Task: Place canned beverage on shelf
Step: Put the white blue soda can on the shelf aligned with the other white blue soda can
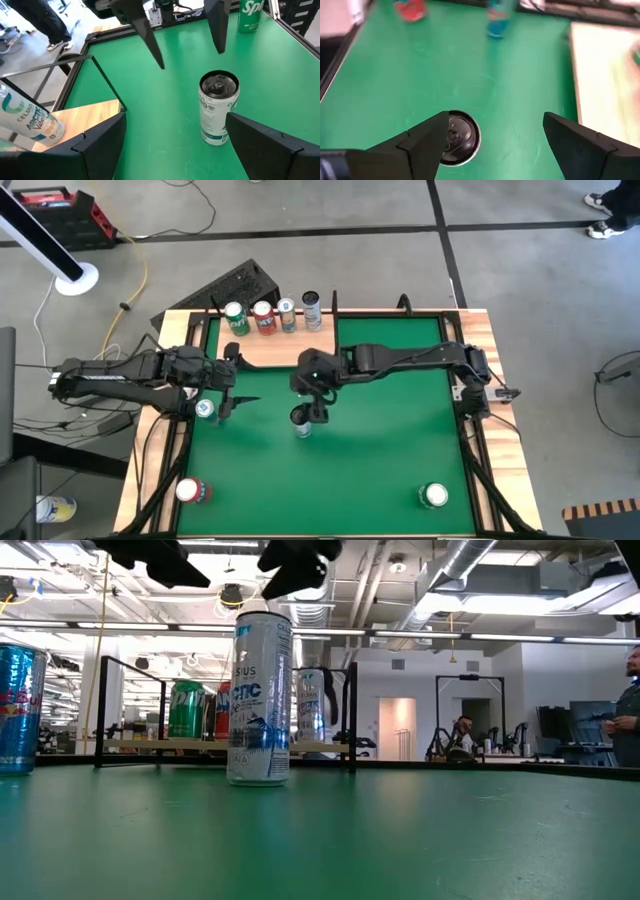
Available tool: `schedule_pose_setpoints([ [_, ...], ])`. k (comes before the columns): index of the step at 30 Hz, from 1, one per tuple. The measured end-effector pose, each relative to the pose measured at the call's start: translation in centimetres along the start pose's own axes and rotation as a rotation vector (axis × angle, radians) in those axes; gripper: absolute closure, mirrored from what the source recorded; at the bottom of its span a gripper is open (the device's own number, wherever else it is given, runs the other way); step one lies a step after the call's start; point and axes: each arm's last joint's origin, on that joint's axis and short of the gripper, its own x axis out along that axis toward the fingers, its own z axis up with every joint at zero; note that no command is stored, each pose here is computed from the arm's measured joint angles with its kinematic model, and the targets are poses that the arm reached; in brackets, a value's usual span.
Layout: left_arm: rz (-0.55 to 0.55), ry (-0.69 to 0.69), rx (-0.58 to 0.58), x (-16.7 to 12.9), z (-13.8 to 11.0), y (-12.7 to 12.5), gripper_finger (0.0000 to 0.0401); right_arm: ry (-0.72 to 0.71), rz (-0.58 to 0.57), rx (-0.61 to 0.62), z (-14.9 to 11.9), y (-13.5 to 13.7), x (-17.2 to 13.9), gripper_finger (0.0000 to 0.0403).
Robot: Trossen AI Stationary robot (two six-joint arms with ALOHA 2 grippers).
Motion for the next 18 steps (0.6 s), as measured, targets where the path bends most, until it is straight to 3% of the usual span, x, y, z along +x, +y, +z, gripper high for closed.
schedule_pose_setpoints([
  [8,0.007,-0.028,0.014,0.0,0.3,0.1,0.0074,-0.008,-0.25,0.338,0.0,4.1,0.3,0.0057],
  [13,0.006,-0.026,0.023,0.0,0.2,0.1,0.0074,-0.089,-0.429,0.437,0.0,7.0,0.1,0.0057],
  [18,-0.032,-0.034,-0.011,0.0,0.3,-0.1,0.0074,-0.181,-0.552,0.461,-0.8,10.2,0.5,0.0057],
])
